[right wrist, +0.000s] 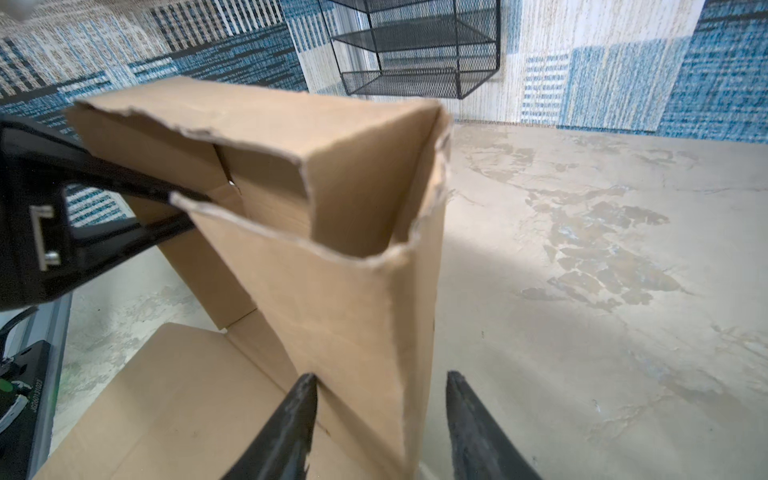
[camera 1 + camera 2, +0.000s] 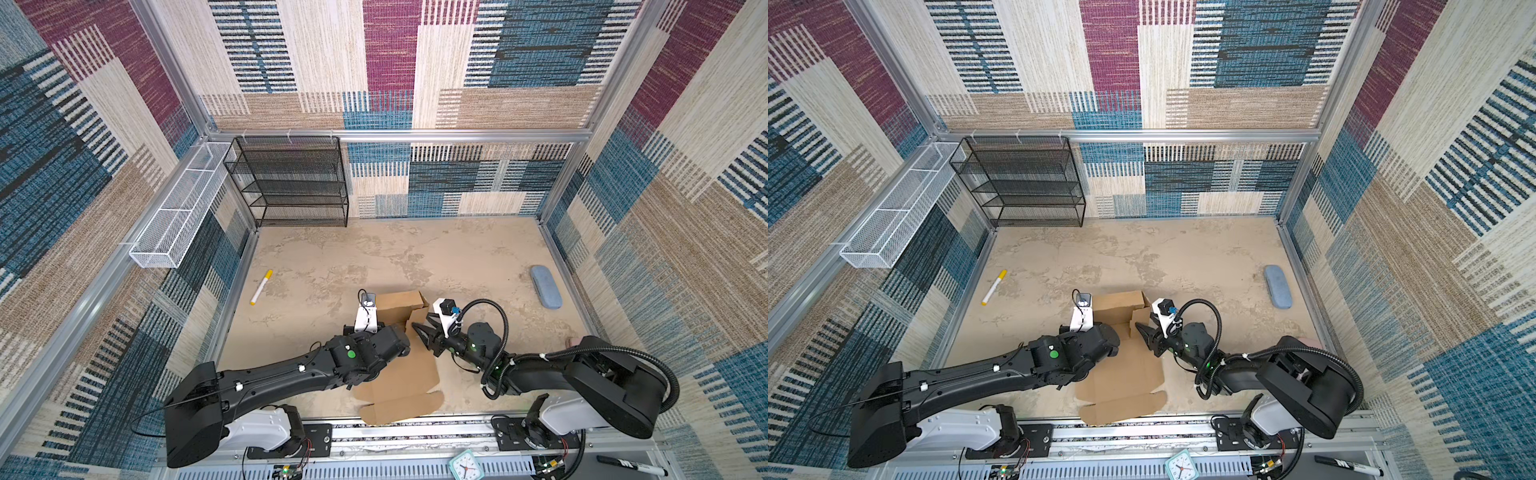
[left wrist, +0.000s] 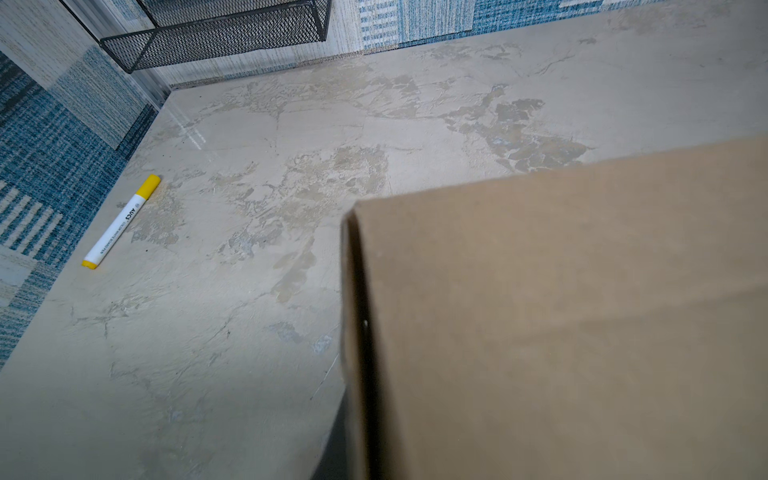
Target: Fold the paper box
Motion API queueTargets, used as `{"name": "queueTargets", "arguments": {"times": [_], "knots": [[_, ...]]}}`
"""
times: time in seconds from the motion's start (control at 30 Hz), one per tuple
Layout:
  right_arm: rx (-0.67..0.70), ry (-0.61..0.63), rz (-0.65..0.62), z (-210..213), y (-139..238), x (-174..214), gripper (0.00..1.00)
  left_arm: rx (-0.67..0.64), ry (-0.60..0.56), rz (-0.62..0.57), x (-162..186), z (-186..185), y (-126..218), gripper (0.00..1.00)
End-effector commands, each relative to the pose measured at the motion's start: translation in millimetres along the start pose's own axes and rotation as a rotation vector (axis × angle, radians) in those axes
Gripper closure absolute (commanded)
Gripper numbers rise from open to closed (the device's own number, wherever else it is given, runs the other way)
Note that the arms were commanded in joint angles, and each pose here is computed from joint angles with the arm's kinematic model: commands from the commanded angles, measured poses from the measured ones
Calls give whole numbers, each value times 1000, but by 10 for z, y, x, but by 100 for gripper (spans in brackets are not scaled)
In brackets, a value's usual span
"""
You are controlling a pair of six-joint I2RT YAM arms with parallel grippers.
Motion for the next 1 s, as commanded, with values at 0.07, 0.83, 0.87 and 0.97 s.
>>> {"name": "queueTargets", "arguments": {"times": [0.07,0.83,0.87,0.97], "knots": [[40,-60,-42,-26,-9,-28,49,12,38,0,9,-22,-7,100],[129,50,-64,-79,-245,-86,61,60,59,18,59,-31,-1,100],[127,58,-65,-76,-249,-97,61,66,58,13,66,-30,0,100],[127,55,-74,-74,-200,-123,58,62,56,10,79,-6,-2,100]]}}
Point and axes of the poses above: each gripper's point midway between its finger pads, its own y axis back along the fingers, its own z axis along the line the jaws close on, x = y × z, the point moved 8 cm from there along y, back along the fingers, and after that the axes turned 3 degrees about y, right-handed, at the moved point
